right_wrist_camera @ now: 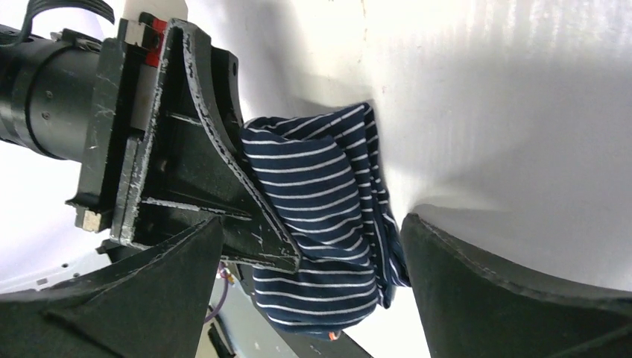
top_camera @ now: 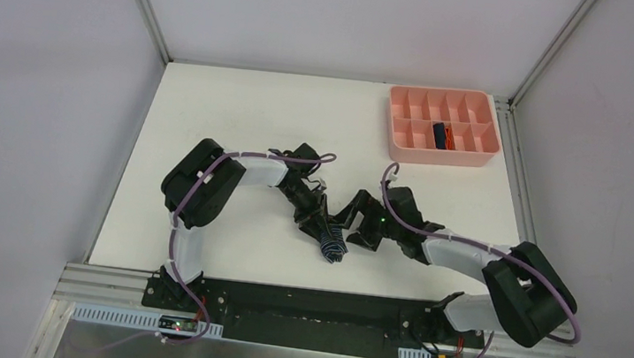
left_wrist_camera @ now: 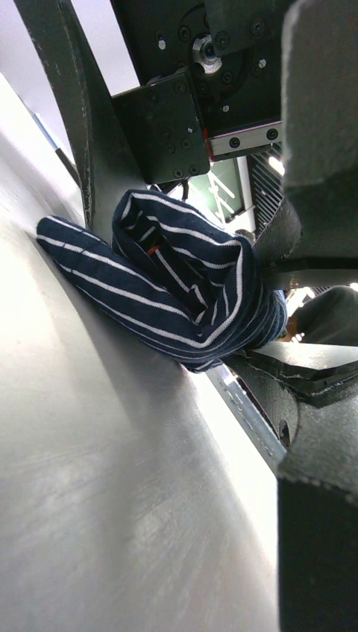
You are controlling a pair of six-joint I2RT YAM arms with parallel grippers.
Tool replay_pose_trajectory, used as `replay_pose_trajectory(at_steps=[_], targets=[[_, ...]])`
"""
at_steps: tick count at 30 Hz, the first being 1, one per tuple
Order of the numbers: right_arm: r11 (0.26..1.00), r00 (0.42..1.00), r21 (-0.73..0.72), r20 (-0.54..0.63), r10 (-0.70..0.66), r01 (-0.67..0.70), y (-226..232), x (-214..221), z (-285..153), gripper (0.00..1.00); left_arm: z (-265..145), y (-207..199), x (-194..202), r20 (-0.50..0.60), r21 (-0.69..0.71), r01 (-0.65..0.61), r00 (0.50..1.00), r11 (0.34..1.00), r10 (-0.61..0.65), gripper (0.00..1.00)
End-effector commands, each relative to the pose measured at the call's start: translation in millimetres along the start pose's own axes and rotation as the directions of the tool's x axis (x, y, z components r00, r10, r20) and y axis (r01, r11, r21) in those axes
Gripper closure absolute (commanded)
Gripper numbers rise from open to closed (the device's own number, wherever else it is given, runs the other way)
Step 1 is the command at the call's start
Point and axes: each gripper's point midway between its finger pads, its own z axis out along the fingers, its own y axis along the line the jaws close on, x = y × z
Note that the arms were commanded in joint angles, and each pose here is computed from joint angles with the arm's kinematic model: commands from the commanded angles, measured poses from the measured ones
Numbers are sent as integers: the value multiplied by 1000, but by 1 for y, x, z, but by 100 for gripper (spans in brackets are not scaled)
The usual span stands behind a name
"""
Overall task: Roll the underwear
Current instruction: Roll the underwear to the center of the board.
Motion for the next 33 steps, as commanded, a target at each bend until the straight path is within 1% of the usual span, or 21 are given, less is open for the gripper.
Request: replay_pose_trajectory(at_steps=[1, 9, 19, 21, 25, 27, 29, 33], targets=[[997, 997, 30, -35, 65, -64, -16, 9, 9, 8, 8, 23, 6, -39, -85, 109, 993, 990, -112, 77], [992, 991, 28, -46, 123, -122, -22, 12, 19, 9, 8, 24, 7, -34, -88, 111, 993, 990, -114, 77], [987, 985, 5, -69, 159, -159, -23, 16, 27, 11, 8, 23, 5, -31, -88, 109, 993, 990, -112, 77], [987, 984, -1, -80, 162, -162, -24, 17, 29, 14, 9, 25, 5, -31, -91, 111, 993, 990, -114, 77], [987, 982, -37, -109, 152, -157, -20, 21, 32, 33, 10, 28, 5, -31, -98, 115, 992, 989, -118, 77], [987, 982, -53, -120, 145, -152, -17, 22, 33, 37, 10, 29, 5, -30, -100, 117, 992, 988, -120, 77], [988, 983, -64, -128, 133, -141, -15, 23, 33, 37, 10, 29, 5, -29, -102, 118, 992, 988, -121, 77], [993, 987, -65, -132, 91, -100, -16, 26, 27, 30, 11, 30, 4, -26, -105, 120, 992, 987, -123, 77]])
